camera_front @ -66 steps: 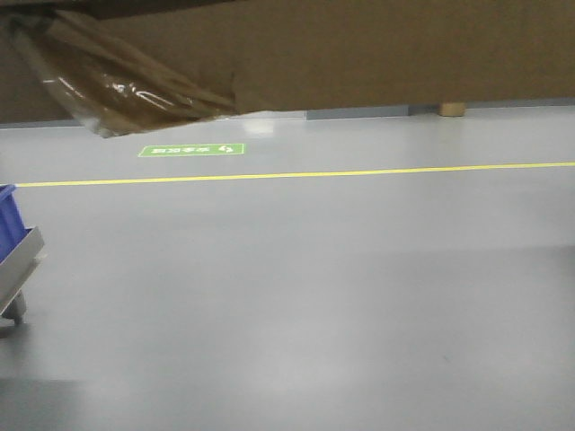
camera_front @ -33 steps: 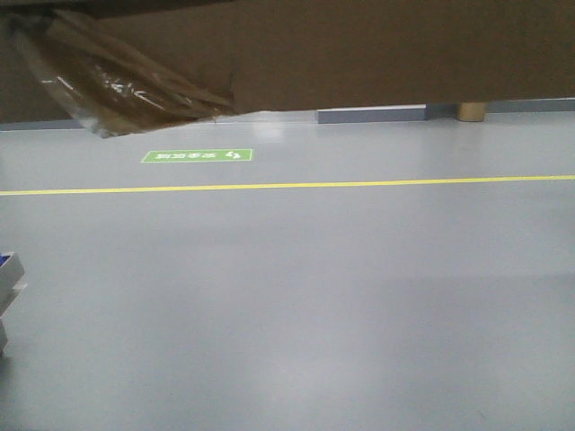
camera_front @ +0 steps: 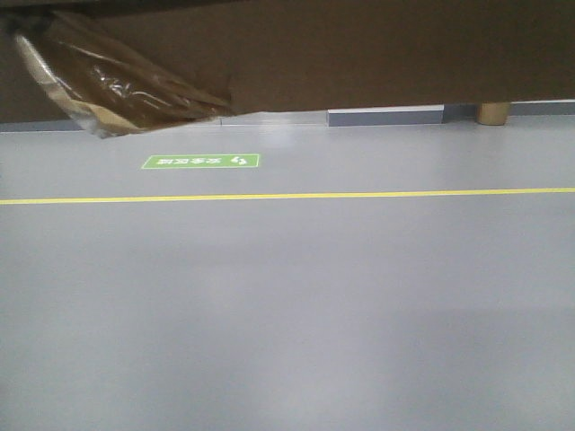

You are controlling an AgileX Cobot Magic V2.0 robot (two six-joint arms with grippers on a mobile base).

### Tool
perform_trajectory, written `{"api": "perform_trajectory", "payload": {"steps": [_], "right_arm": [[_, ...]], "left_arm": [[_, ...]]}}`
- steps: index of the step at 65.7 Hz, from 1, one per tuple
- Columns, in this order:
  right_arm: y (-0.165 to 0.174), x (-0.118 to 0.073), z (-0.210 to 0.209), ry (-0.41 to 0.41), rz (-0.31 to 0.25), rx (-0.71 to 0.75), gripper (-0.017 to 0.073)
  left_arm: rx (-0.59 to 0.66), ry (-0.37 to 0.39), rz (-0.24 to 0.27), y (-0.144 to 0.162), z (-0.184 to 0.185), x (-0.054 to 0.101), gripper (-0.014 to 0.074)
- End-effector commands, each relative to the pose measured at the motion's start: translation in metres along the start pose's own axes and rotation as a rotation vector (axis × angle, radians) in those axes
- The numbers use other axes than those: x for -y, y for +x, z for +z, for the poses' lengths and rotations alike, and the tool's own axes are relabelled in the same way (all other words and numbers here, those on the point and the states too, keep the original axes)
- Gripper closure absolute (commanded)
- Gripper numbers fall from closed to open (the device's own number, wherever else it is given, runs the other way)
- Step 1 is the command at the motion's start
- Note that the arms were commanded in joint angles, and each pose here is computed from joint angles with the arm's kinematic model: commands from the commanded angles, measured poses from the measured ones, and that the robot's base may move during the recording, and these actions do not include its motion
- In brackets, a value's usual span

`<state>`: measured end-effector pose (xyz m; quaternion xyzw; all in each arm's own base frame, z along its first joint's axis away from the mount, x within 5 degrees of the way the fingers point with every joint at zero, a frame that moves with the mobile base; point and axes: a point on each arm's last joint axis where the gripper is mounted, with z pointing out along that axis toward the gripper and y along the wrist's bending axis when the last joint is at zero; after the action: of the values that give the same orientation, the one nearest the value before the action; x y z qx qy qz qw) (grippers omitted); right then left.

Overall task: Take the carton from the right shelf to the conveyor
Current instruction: 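Hold the carton while the base turns and drives to the red conveyor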

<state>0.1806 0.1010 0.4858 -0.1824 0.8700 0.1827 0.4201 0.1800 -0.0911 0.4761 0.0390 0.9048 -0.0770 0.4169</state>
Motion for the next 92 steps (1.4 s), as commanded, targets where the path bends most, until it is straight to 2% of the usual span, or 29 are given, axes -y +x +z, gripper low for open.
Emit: {"api": "perform_trajectory", "payload": {"steps": [1, 44, 92], "right_arm": [[-0.0054, 0.0037, -0.0065, 0.038, -0.042, 0.073, 0.0627], [-0.0073, 0.0037, -0.0059, 0.037, -0.042, 0.091, 0.0627], [-0.0073, 0.0037, -0.0059, 0.037, -0.042, 0.091, 0.0627]], "left_arm": [[0.032, 0.014, 0.034, -0.0006, -0.0087, -0.0011, 0.0609], [0.051, -0.024, 0.049, -0.0024, -0.0088, -0.0045, 0.0609], [0.054, -0.029, 0.051, -0.0027, -0.0089, -0.0050, 0.0609]]}}
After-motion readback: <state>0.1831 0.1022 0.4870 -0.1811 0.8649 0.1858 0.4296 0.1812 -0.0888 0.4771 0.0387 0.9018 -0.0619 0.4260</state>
